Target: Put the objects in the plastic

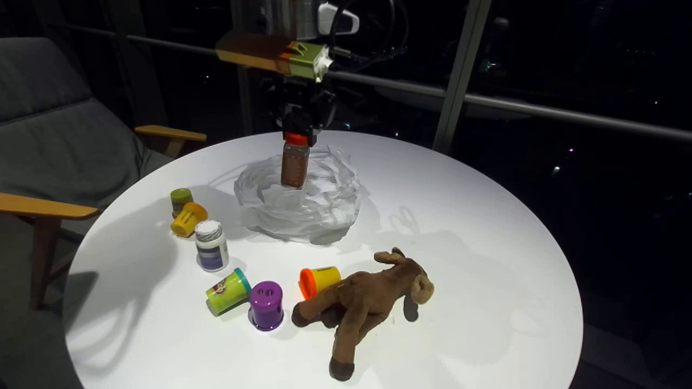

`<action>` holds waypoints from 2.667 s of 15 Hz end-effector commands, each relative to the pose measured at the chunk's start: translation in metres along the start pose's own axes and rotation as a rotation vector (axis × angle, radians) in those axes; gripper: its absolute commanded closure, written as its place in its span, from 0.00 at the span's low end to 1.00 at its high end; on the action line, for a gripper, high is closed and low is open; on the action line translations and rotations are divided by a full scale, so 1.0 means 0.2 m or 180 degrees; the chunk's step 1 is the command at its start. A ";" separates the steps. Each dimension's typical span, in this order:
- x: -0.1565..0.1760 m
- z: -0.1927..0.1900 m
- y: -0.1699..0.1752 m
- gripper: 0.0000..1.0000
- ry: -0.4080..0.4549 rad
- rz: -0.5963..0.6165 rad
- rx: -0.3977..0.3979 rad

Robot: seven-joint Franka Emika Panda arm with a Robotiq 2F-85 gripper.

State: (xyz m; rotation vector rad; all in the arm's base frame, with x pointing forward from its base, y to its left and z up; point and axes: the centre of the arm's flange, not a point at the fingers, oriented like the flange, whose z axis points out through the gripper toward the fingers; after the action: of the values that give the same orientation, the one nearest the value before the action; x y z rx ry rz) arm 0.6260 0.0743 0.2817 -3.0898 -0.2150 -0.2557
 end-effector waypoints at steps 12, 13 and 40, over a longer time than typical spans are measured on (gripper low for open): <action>-0.15 0.36 -0.08 0.11 0.0287 -0.0140 -0.0171; -0.14 0.28 -0.09 0.05 0.0283 -0.0152 -0.0239; -0.97 0.32 -0.06 0.00 -0.0388 0.0311 0.0418</action>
State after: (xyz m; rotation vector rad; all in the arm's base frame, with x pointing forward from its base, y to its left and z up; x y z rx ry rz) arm 0.4508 0.0606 0.1805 -3.0336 -0.0193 -0.0215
